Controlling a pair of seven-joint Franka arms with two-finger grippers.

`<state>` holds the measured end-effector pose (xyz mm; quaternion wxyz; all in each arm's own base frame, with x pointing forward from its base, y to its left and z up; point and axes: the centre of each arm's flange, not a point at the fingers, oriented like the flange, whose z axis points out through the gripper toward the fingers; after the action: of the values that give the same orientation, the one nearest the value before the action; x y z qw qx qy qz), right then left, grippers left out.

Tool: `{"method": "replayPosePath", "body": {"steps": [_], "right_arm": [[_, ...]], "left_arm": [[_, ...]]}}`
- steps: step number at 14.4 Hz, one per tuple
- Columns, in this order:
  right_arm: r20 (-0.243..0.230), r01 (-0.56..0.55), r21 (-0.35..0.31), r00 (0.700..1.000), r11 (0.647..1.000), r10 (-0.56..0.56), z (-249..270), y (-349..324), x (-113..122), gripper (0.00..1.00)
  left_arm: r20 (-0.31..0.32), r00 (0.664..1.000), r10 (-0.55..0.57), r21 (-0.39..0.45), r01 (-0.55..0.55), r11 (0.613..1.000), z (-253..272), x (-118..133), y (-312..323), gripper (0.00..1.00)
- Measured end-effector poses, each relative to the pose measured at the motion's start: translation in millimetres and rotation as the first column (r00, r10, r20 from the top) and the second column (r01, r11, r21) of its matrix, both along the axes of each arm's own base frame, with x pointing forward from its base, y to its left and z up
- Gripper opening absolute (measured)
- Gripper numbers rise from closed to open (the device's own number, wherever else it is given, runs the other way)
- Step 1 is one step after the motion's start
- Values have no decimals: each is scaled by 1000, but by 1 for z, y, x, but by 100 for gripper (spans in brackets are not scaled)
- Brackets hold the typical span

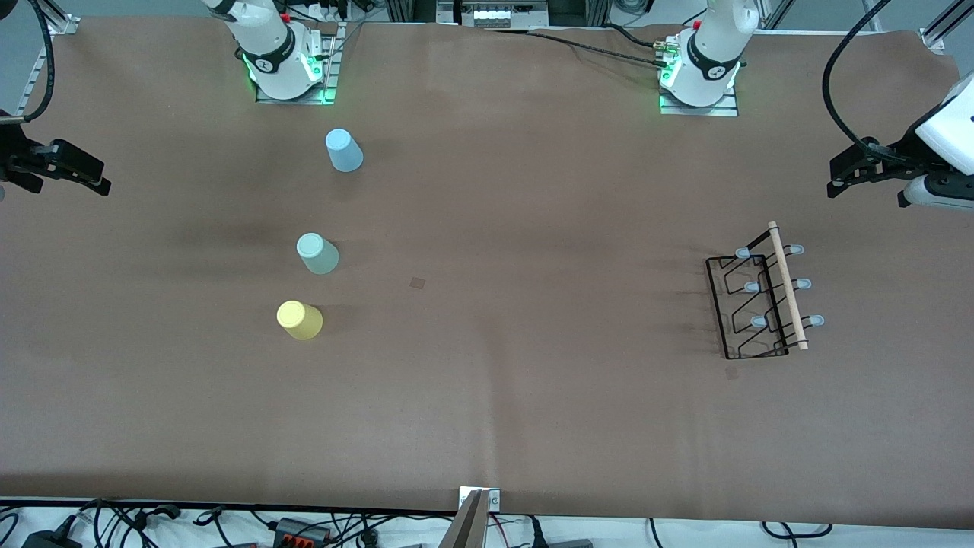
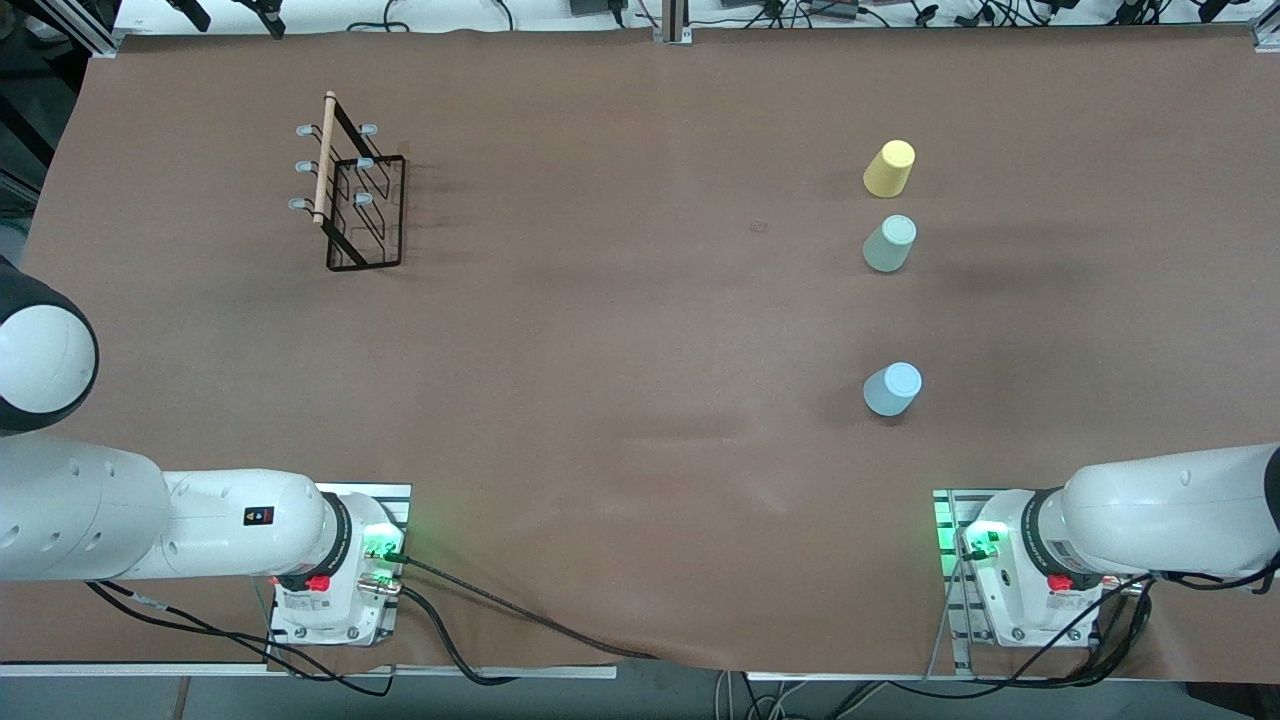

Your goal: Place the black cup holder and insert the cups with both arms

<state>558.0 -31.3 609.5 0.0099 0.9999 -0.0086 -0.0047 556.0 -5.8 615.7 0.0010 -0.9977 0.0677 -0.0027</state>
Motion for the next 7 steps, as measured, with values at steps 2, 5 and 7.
{"method": "replayPosePath", "body": {"steps": [2,5,7], "right_arm": [[4,0,0,1000,1000,0,0,0,0,100],[6,-1,0,1000,1000,1,0,0,1,100],[0,-2,3,1000,1000,2,-3,1,2,100]], "left_arm": [[0,1000,0,0,0,1000,0,0,0,100],[0,1000,0,0,0,1000,0,0,0,100],[0,1000,0,0,0,1000,0,0,0,100]]}}
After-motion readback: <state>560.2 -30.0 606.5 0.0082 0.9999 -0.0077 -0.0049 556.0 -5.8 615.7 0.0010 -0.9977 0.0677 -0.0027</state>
